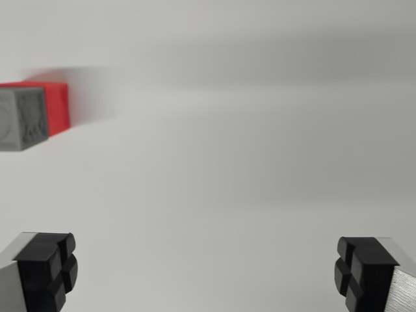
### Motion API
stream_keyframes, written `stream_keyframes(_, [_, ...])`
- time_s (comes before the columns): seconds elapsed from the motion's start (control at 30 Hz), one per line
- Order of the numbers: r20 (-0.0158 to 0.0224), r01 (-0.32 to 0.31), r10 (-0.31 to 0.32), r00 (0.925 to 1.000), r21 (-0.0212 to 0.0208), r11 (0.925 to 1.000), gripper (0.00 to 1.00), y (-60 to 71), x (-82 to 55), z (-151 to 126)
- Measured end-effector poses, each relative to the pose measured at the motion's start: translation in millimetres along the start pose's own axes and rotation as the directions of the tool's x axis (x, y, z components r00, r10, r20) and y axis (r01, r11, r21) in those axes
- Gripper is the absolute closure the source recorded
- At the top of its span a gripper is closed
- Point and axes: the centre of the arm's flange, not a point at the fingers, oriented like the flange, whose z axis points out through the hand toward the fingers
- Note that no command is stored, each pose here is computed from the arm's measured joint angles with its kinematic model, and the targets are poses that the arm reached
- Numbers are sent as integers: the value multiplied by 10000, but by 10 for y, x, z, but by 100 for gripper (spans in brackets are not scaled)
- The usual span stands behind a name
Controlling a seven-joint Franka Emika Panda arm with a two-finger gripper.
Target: Destack cube
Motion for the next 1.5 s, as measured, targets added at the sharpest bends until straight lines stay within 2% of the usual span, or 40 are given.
stream_keyframes(0.8, [184, -48, 49, 9998, -87, 10000, 0, -555, -516, 463])
stream_keyframes(1.5, [355, -83, 91, 9993, -206, 9998, 0, -1133, -1052, 945])
